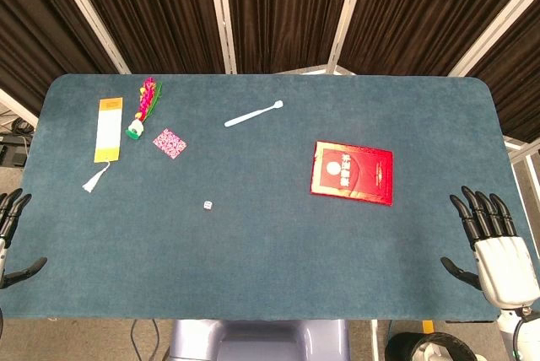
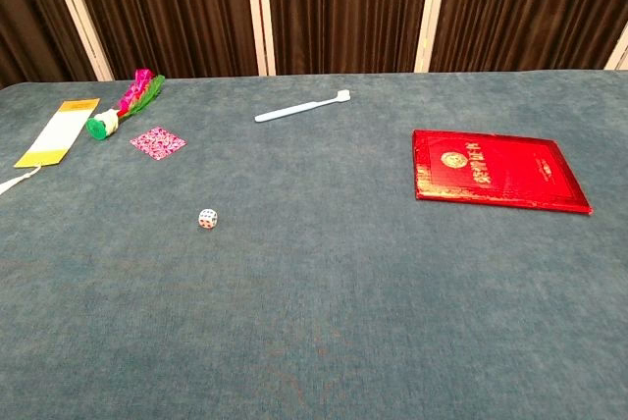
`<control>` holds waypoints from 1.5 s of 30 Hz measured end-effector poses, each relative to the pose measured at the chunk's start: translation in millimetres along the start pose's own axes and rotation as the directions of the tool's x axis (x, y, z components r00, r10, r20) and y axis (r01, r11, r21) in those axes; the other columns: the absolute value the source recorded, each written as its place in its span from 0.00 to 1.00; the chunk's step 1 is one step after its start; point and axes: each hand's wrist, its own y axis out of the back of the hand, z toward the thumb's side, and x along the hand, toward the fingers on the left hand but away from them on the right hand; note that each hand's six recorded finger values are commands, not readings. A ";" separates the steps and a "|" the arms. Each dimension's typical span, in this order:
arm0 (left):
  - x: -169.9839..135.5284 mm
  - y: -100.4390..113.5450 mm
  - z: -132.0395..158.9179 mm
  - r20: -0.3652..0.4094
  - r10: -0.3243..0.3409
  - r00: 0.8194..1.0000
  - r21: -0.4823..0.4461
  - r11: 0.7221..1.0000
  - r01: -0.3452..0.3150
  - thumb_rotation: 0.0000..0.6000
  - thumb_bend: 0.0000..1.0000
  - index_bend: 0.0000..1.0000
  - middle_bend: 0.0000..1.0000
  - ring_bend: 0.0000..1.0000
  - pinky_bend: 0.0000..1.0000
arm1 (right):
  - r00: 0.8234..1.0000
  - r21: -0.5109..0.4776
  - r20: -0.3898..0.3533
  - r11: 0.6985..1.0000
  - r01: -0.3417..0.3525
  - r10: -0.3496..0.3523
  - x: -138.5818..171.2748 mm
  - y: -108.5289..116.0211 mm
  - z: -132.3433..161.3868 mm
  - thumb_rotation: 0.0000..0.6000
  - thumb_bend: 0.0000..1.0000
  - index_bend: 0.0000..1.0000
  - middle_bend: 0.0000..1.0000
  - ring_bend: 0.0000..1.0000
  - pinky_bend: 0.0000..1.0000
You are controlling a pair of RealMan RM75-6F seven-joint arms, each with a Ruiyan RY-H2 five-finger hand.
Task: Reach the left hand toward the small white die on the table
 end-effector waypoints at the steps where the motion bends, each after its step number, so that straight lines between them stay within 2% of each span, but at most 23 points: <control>1: 0.0 -0.1 -0.1 0.000 0.000 1.000 0.000 1.000 0.000 1.00 0.00 0.00 0.00 0.00 0.00 | 1.000 0.000 0.000 1.000 0.000 0.000 -0.1 0.0 0.1 1.00 0.00 0.00 0.00 0.00 0.00; 11: 2.5 -3.4 0.2 0.000 -0.012 1.000 0.001 1.000 0.012 1.00 0.00 0.00 0.00 0.00 0.00 | 1.000 -0.004 0.001 1.000 -0.005 0.005 -1.3 -0.9 -0.4 1.00 0.00 0.00 0.00 0.00 0.00; 12: 3.7 -4.5 0.4 0.001 -0.015 1.000 0.002 1.000 0.015 1.00 0.00 0.00 0.07 0.06 0.07 | 1.000 -0.007 0.001 1.000 -0.003 0.003 -1.9 -0.3 -0.3 1.00 0.00 0.00 0.00 0.00 0.00; 13: 5.4 -6.0 0.7 0.001 -0.019 1.000 0.002 1.000 0.019 1.00 0.00 0.00 0.21 0.18 0.20 | 1.000 -0.011 0.002 1.000 -0.001 0.001 -2.5 0.5 -0.4 1.00 0.00 0.00 0.00 0.00 0.00; 14: 8.9 -8.2 1.6 0.004 -0.024 1.000 0.002 1.000 0.024 1.00 0.00 0.00 0.38 0.33 0.37 | 1.000 -0.016 0.005 1.000 0.002 -0.002 -3.5 1.5 -1.0 1.00 0.00 0.00 0.00 0.00 0.00; 16: 18.0 -11.5 5.3 0.015 -0.026 1.000 -0.003 1.000 0.026 1.00 0.01 0.00 0.59 0.54 0.60 | 1.000 -0.018 0.010 1.000 0.002 -0.002 -4.7 2.2 -2.2 1.00 0.00 0.00 0.00 0.00 0.00; 17: 24.9 -14.3 9.0 0.027 -0.029 0.999 -0.009 1.000 0.030 1.00 0.04 0.00 0.63 0.59 0.66 | 1.000 -0.017 0.012 1.000 0.001 0.000 -5.3 1.9 -2.8 1.00 0.00 0.00 0.00 0.00 0.00; 18: 30.1 -17.2 12.2 0.037 -0.037 0.999 -0.016 0.999 0.037 1.00 0.11 0.00 0.70 0.66 0.73 | 1.000 -0.016 0.012 1.000 -0.002 0.002 -5.8 1.3 -3.2 1.00 0.00 0.00 0.00 0.00 0.00; 20: 43.3 -26.1 21.2 0.064 -0.066 0.996 -0.029 0.997 0.068 1.00 0.31 0.00 0.82 0.78 0.89 | 1.000 -0.012 0.010 1.000 -0.010 0.010 -7.3 -0.9 -3.9 1.00 0.00 0.00 0.00 0.00 0.00; 22: 56.3 -36.0 31.3 0.095 -0.101 0.990 -0.036 0.994 0.104 1.00 0.44 0.00 0.90 0.86 0.98 | 1.000 -0.010 0.007 1.000 -0.019 0.019 -9.2 -3.7 -4.7 1.00 0.00 0.00 0.00 0.00 0.00; 25: 78.5 -55.8 53.6 0.155 -0.169 0.973 -0.040 0.983 0.177 1.00 0.55 0.00 0.95 0.93 1.00 | 1.000 -0.007 0.010 1.000 -0.030 0.030 -13.5 -7.7 -7.4 1.00 0.00 0.00 0.00 0.00 0.00; 29: 103.2 -82.2 87.6 0.234 -0.267 0.935 -0.013 0.961 0.278 1.00 0.62 0.00 0.97 0.95 1.00 | 0.999 0.004 0.016 1.000 -0.028 0.027 -20.1 -9.6 -8.1 1.00 0.00 0.00 0.00 0.00 0.00; 31: 109.9 -92.2 99.3 0.257 -0.311 0.915 0.003 0.947 0.321 1.00 0.63 0.00 0.97 0.95 1.00 | 0.999 0.013 0.017 0.999 -0.029 0.029 -21.3 -10.7 -7.6 1.00 0.00 0.00 0.00 0.00 0.00; 38: 123.4 -132.5 142.3 0.322 -0.457 0.829 0.069 0.885 0.461 1.00 0.64 0.00 0.97 0.95 1.00 | 0.997 0.032 0.044 0.998 -0.062 0.060 -25.1 -19.7 -10.7 1.00 0.00 0.00 0.00 0.00 0.00; 42: 128.0 -152.2 161.0 0.339 -0.503 0.795 0.069 0.856 0.513 1.00 0.64 0.00 0.97 0.95 1.00 | 0.997 0.036 0.057 0.997 -0.063 0.061 -26.5 -20.3 -12.6 1.00 0.00 0.00 0.00 0.00 0.00; 45: 130.1 -161.4 167.4 0.342 -0.527 0.778 0.070 0.840 0.538 1.00 0.64 0.00 0.97 0.95 1.00 | 0.996 0.036 0.064 0.997 -0.068 0.065 -26.7 -21.4 -14.1 1.00 0.00 0.00 0.00 0.00 0.00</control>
